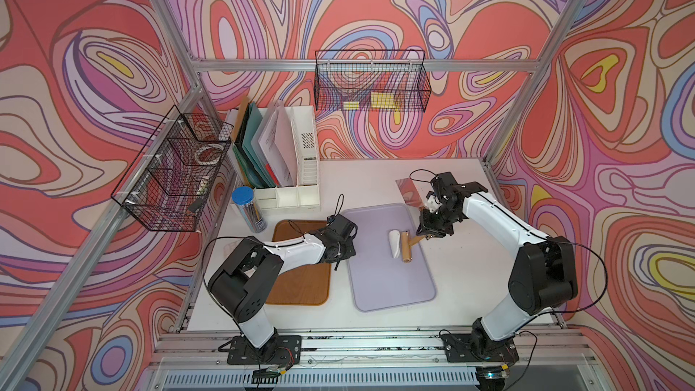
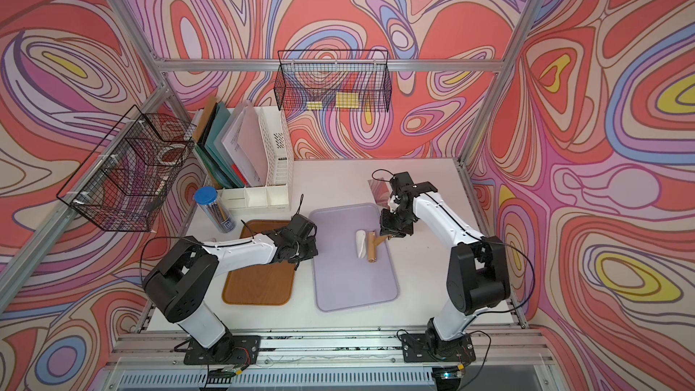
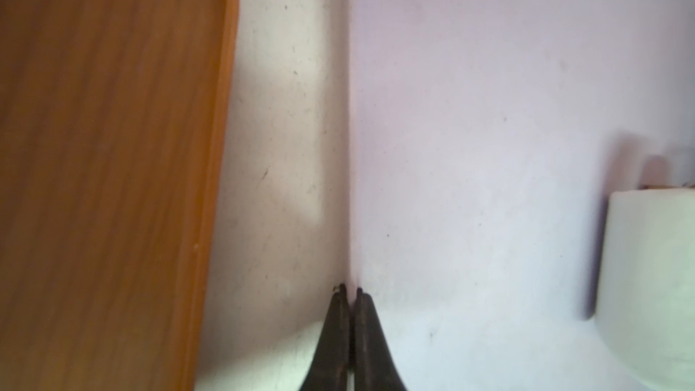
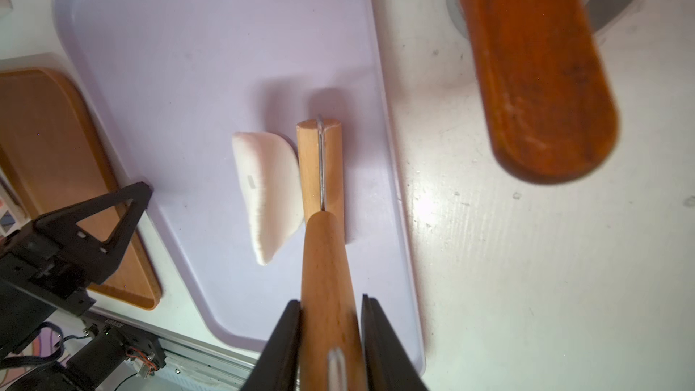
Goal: Roll out the dumpling wrappers from the dough
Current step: Flatten out the dough on the work surface.
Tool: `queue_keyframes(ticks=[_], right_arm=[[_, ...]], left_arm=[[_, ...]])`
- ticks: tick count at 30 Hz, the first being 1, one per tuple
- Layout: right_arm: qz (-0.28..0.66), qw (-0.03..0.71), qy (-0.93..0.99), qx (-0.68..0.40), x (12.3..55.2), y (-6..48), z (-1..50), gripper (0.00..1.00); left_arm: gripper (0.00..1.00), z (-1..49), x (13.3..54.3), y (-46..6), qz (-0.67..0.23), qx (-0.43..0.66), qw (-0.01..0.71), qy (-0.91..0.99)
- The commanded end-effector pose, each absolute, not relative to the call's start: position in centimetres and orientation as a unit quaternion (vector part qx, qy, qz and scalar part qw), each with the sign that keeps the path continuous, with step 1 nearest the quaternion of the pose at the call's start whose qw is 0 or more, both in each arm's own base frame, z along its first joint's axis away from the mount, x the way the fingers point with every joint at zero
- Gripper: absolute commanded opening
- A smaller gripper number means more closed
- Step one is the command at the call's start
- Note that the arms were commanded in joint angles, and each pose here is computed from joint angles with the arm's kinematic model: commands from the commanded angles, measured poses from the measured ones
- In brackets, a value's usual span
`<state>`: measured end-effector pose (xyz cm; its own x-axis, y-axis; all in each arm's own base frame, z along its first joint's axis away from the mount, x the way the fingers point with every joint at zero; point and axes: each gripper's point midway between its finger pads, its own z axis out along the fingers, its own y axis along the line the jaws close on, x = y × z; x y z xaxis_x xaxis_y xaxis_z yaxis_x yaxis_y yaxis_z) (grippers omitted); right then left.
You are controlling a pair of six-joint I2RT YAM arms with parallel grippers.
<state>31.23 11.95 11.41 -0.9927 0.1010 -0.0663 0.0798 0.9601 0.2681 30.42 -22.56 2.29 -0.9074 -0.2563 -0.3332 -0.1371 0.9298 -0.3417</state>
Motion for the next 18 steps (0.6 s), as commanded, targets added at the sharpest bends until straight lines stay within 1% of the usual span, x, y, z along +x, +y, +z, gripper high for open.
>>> queue_keyframes(ticks=[1, 7, 10, 14, 18], right_arm=[[-0.06, -0.02, 0.997, 0.04, 28.6, 6.2, 7.9, 0.0], [0.038, 0.048, 0.998, 0.018, 30.9, 11.4, 12.5, 0.0], [0.052, 0.082, 0.995, 0.015, 31.6, 12.2, 15.3, 0.0], [0.095, 0.122, 0.988, -0.002, 31.8, 14.1, 19.3, 0.0], [0.152, 0.135, 0.979, -0.028, 31.6, 17.1, 21.6, 0.0]], left_arm=[[0.0, 1.7, 30.1, -21.8, -0.148, -0.105, 0.182, 0.966], [0.0, 1.8, 30.2, -21.9, -0.152, -0.105, 0.184, 0.965], [0.0, 1.9, 30.1, -21.8, -0.152, -0.105, 0.185, 0.965], [0.0, 2.0, 30.2, -22.0, -0.155, -0.104, 0.186, 0.965], [0.0, 2.1, 30.3, -22.1, -0.155, -0.103, 0.186, 0.965]])
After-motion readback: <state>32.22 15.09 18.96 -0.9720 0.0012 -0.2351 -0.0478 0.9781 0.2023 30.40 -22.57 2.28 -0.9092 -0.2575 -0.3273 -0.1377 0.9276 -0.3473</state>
